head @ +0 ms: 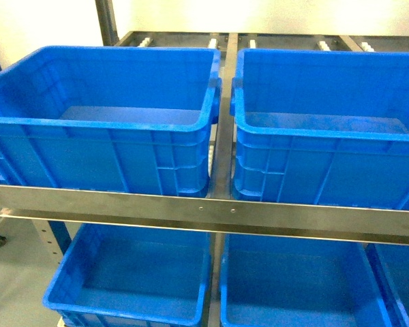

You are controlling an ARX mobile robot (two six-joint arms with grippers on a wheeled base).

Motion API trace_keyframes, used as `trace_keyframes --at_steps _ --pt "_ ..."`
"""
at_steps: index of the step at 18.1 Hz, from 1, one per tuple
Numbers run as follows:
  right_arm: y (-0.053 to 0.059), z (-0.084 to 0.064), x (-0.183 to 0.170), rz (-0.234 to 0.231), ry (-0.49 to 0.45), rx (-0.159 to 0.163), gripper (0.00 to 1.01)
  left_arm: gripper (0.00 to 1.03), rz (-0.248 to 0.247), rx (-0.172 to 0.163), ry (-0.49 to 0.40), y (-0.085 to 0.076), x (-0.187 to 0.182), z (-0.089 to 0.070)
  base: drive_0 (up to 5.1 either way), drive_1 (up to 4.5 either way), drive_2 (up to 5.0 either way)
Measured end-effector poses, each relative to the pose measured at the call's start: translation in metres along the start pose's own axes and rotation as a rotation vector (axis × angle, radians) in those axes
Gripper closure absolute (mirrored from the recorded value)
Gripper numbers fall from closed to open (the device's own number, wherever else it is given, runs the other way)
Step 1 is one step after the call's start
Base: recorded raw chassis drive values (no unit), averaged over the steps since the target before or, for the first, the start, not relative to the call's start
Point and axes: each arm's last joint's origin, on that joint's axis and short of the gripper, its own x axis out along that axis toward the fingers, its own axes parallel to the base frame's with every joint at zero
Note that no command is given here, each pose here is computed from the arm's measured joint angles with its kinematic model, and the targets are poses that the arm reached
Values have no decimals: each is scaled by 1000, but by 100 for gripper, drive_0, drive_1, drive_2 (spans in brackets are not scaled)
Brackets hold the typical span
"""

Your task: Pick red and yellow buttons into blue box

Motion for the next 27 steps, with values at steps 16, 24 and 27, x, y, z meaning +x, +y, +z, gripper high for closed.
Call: trace_keyframes --at_steps 16,24,27 --pt "0 0 0 -5 0 1 72 78 -14 1 -6 -2 1 1 418 -79 -339" --pt "0 0 0 -1 -3 1 72 78 2 2 -5 0 0 1 365 117 -477" --pt "0 0 0 -1 -4 1 72 78 1 0 1 0 0 0 365 117 -477"
